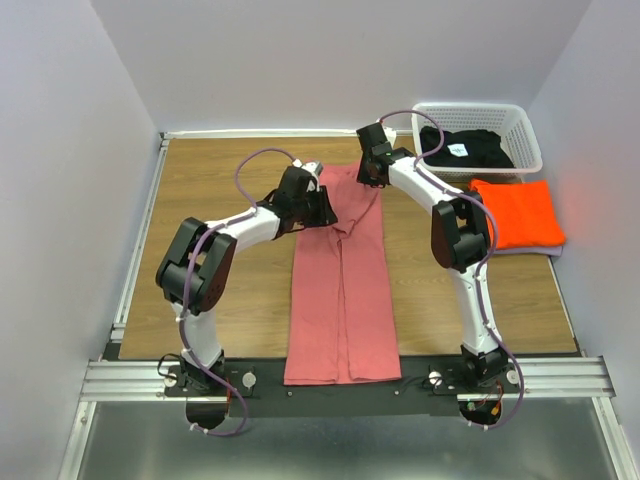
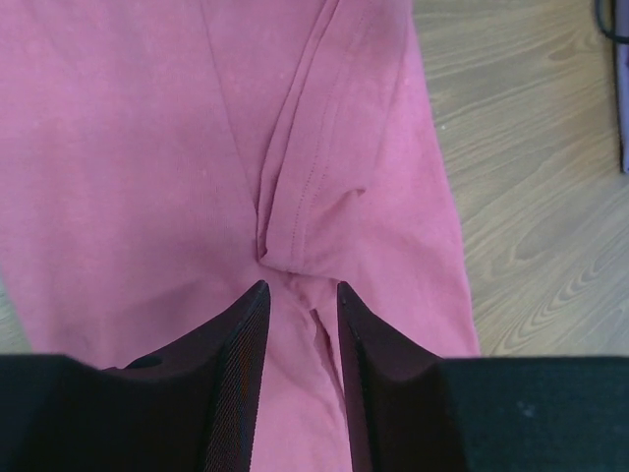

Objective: Fold and stack the t-shirts
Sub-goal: Fold the tshirt

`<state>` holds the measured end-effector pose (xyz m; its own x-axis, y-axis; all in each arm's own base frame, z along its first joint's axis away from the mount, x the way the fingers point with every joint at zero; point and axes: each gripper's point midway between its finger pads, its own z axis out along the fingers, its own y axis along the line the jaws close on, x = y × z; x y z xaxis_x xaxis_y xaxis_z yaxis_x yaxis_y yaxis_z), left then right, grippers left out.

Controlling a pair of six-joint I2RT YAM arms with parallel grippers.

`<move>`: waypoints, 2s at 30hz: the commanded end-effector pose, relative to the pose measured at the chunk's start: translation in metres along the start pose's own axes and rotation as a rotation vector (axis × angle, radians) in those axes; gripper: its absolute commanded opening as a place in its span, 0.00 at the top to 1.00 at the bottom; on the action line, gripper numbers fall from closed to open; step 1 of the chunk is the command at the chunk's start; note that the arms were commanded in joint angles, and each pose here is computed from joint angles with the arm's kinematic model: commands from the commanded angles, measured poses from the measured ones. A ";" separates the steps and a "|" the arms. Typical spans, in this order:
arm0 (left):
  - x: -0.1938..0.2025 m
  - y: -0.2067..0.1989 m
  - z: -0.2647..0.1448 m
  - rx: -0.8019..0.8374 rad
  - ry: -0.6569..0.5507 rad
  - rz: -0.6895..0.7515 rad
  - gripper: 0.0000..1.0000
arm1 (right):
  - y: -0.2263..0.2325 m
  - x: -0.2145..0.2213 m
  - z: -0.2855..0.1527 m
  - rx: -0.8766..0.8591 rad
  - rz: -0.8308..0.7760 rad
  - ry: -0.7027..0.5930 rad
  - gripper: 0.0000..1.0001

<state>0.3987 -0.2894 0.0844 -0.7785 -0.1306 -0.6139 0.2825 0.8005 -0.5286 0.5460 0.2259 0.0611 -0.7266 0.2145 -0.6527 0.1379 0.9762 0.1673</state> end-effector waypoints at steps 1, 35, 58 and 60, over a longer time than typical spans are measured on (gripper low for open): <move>0.007 -0.003 0.010 0.002 0.047 -0.029 0.59 | 0.003 0.002 0.006 -0.013 -0.008 0.009 1.00; 0.013 0.001 0.035 -0.025 0.084 -0.071 0.99 | 0.005 0.006 0.008 -0.029 -0.012 0.016 1.00; -0.003 0.009 0.009 -0.108 0.012 -0.001 1.00 | 0.000 -0.008 0.017 0.014 -0.028 -0.034 0.99; -0.001 0.011 0.011 -0.111 0.010 -0.007 1.00 | 0.001 -0.011 0.018 0.015 -0.032 -0.043 0.99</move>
<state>0.4135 -0.2895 0.0798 -0.7835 -0.1410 -0.6052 0.2202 0.8477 -0.4826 0.5533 0.2298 0.0582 -0.7237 0.1968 -0.6614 0.1161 0.9795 0.1644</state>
